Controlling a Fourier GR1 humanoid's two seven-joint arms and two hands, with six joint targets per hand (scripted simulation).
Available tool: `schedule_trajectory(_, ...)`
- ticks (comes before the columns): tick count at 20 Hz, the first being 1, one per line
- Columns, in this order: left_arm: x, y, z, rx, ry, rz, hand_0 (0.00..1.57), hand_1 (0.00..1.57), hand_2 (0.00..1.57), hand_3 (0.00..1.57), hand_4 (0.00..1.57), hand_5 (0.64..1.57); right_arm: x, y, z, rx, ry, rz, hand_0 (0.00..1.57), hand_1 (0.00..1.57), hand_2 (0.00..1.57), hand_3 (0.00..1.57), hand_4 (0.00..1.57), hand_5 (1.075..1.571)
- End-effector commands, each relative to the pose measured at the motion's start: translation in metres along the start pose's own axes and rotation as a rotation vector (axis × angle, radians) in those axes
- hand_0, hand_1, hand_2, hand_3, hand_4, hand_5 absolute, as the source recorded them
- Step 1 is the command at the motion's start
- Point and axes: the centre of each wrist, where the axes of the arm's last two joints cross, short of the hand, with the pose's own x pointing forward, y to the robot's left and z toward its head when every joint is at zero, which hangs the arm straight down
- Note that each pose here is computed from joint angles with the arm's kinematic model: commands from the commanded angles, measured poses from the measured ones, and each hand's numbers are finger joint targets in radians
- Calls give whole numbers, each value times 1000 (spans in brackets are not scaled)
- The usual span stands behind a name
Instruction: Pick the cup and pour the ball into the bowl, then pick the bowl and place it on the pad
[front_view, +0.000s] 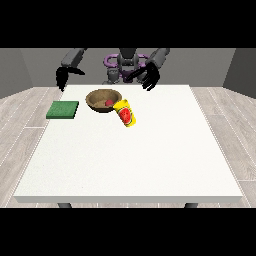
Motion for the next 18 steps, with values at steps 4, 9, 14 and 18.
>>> schedule_trajectory(4,-42,17,33,-62,-119,385,0,0,0,0,0,1565,-7,60,-18,-77,-20,-35,0,0,0,0,295,1570)
schedule_trajectory(9,-65,46,29,-115,-141,405,0,0,0,0,0,1563,-21,70,-21,-112,4,-33,0,0,0,0,327,1570)
schedule_trajectory(14,-43,59,17,-114,-174,406,0,0,0,0,0,1565,-38,64,-32,-139,-10,-35,0,0,0,0,259,1567)
schedule_trajectory(18,-71,77,32,-122,-124,378,0,0,0,0,0,1566,-60,57,-15,-129,37,-35,0,0,0,0,189,1563)
